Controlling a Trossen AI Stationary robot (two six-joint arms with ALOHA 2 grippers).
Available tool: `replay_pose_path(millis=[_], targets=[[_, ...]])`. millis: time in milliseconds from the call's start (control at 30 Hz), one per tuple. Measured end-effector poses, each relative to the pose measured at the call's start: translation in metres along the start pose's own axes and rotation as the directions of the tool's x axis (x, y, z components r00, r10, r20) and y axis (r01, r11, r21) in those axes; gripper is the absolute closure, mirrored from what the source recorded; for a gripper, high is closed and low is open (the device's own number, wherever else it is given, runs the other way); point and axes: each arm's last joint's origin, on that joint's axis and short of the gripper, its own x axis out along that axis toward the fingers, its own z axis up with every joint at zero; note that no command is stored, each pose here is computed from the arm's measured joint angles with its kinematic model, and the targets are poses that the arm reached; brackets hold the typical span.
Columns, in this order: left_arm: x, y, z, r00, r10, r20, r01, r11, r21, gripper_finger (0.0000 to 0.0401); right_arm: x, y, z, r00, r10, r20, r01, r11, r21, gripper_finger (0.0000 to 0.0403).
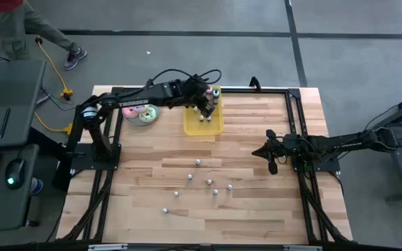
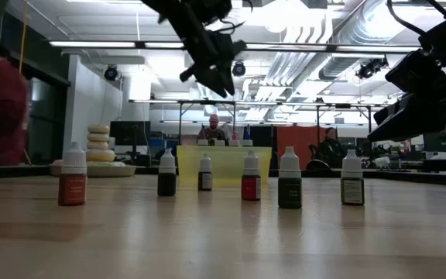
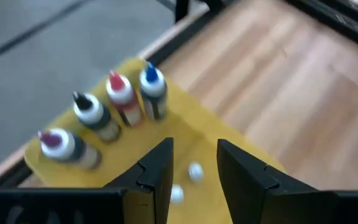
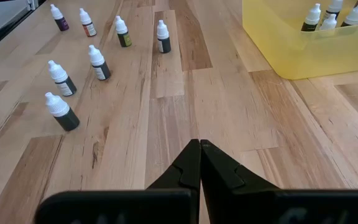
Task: Pick & Place food coloring
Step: Put the small brown food coloring bottle into the yellow bin
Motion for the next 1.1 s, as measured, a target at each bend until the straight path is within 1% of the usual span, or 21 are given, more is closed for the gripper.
replay_pose_path(millis=[167,333,567,667,733,867,1000,1100], targets=[[-0.026,-0.002,-0.010,0.986,-0.098,-0.138,0.107,0.993,0.057,0.0284,0.000,0.000,0.000,1.000,0.000,0.000,0.000,1.000,0.000,0.0402],[-0.045,-0.006,-0.021,0.958,-0.136,-0.252,0.176,0.974,0.144,0.0284,0.000,0.000,0.000,1.000,0.000,0.000,0.000,1.000,0.000,0.0402],[-0.068,-0.015,-0.038,0.892,-0.218,-0.396,0.299,0.942,0.154,0.0284,0.000,0.000,0.000,1.000,0.000,0.000,0.000,1.000,0.000,0.0402],[-0.079,-0.018,-0.048,0.892,-0.235,-0.387,0.310,0.940,0.142,0.0284,0.000,0.000,0.000,1.000,0.000,0.000,0.000,1.000,0.000,0.0402],[-0.084,-0.017,-0.060,0.887,-0.229,-0.401,0.305,0.942,0.137,0.0284,0.000,0.000,0.000,1.000,0.000,-0.003,0.000,1.000,0.000,0.0402],[-0.091,-0.012,-0.084,0.892,-0.255,-0.373,0.312,0.945,0.098,0.0285,0.000,0.000,0.000,1.000,0.000,0.000,0.000,1.000,0.000,0.0402],[-0.092,-0.010,-0.110,0.892,-0.289,-0.348,0.328,0.943,0.056,0.0285,0.000,0.000,0.000,1.000,0.000,0.000,0.000,1.000,0.000,0.0402],[-0.090,-0.011,-0.125,0.892,-0.330,-0.308,0.362,0.931,0.052,0.0285,0.000,0.000,0.000,1.000,0.000,0.000,0.000,1.000,0.000,0.0402]])
